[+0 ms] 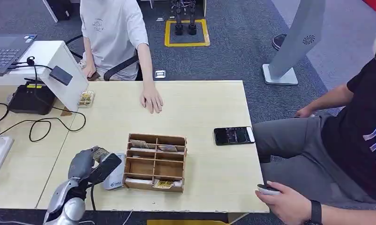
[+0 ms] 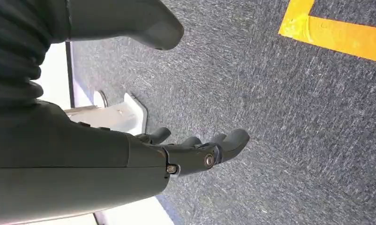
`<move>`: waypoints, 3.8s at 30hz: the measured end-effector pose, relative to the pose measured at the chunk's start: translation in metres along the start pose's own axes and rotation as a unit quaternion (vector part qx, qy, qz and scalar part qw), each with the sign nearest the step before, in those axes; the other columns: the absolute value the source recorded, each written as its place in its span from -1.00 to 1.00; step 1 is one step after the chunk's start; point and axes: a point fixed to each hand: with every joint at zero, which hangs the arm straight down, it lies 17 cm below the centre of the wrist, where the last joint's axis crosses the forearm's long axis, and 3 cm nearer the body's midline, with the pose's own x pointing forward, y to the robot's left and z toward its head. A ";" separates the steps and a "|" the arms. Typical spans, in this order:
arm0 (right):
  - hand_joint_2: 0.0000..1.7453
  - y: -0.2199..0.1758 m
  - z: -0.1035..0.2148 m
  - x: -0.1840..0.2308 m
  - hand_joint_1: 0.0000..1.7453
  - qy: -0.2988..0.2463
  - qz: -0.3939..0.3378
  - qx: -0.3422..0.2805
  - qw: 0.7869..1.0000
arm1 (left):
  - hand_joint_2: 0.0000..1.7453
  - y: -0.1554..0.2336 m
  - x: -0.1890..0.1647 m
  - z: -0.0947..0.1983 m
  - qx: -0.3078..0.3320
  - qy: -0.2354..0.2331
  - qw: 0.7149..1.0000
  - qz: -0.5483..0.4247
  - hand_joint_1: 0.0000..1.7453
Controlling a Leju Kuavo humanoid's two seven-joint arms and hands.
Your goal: Pass the card to the sensor for recognition and then transmit it.
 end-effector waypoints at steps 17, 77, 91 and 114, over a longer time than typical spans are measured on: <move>1.00 -0.002 0.000 0.002 -1.00 -0.005 0.002 -0.005 1.000 | 1.00 -0.012 -0.017 0.001 0.008 0.017 0.999 -0.041 1.00; 1.00 -0.003 -0.003 0.015 -1.00 -0.023 0.048 -0.002 0.999 | 1.00 0.219 0.071 -0.060 0.335 -0.142 0.931 -0.008 -1.00; 1.00 0.001 -0.001 0.007 -1.00 -0.008 0.031 0.001 0.999 | 1.00 0.169 0.083 -0.049 0.199 -0.174 0.961 0.083 -1.00; 1.00 -0.001 0.000 0.000 -1.00 0.005 -0.019 -0.009 1.000 | 1.00 0.030 0.207 0.087 -0.013 -0.408 0.907 -0.102 -1.00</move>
